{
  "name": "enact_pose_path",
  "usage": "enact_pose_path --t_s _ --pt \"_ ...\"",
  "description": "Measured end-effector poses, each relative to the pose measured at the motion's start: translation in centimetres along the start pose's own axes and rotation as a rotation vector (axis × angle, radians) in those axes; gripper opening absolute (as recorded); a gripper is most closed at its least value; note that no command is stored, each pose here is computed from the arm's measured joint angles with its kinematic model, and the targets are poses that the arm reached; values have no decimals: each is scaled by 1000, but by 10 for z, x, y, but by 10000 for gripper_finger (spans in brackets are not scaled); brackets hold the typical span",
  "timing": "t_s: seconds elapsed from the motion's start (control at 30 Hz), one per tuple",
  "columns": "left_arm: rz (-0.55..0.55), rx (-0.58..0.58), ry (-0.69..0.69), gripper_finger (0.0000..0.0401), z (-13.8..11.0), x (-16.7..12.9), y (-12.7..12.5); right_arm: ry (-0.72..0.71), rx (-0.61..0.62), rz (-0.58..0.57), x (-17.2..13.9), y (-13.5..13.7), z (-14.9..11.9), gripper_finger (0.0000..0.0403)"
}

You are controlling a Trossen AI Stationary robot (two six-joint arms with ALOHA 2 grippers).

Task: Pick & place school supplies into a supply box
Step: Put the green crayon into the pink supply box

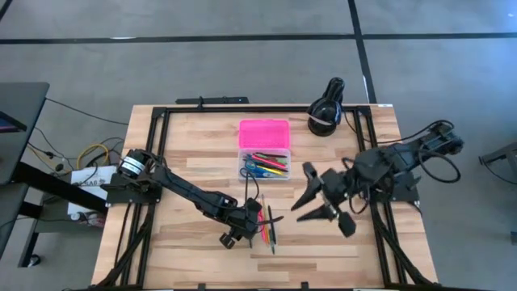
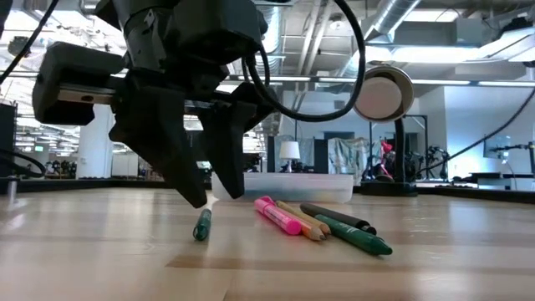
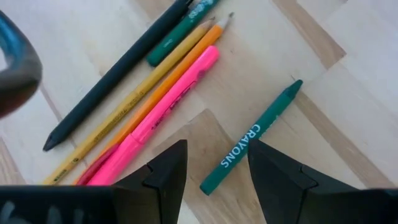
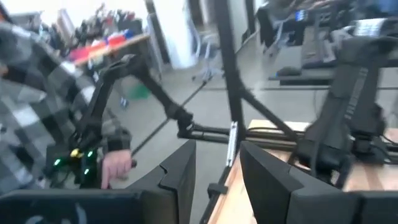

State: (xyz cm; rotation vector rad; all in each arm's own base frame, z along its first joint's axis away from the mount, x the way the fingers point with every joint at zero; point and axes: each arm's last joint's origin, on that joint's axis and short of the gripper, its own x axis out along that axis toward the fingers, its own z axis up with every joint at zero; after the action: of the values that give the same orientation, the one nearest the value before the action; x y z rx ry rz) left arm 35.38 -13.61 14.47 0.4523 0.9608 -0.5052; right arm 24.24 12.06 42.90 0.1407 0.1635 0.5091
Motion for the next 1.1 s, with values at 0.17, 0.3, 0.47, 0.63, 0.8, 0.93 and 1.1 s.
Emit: enact_pose_path --t_s 0.17,0.3,0.47,0.63,0.8,0.93,1.1 --pt "-1 -9 1 164 0 0 -1 -151 36 -146 -30 -7 -23 118" --pt "-3 9 1 164 0 0 -1 -188 122 -262 -48 -10 -45 118" --pt "-28 51 -3 164 -1 2 -1 -171 210 -342 -54 -7 -73 118" --pt "-90 74 14 164 -5 13 -4 -160 235 -374 -53 0 -93 118" --pt "-93 61 35 164 -7 16 -6 -168 240 -396 -52 7 -101 118" --pt "-108 20 62 155 -10 17 -6 -174 237 -414 -53 12 -102 118" --pt "-146 2 92 114 -13 17 -10 -179 229 -468 -54 18 -105 118"
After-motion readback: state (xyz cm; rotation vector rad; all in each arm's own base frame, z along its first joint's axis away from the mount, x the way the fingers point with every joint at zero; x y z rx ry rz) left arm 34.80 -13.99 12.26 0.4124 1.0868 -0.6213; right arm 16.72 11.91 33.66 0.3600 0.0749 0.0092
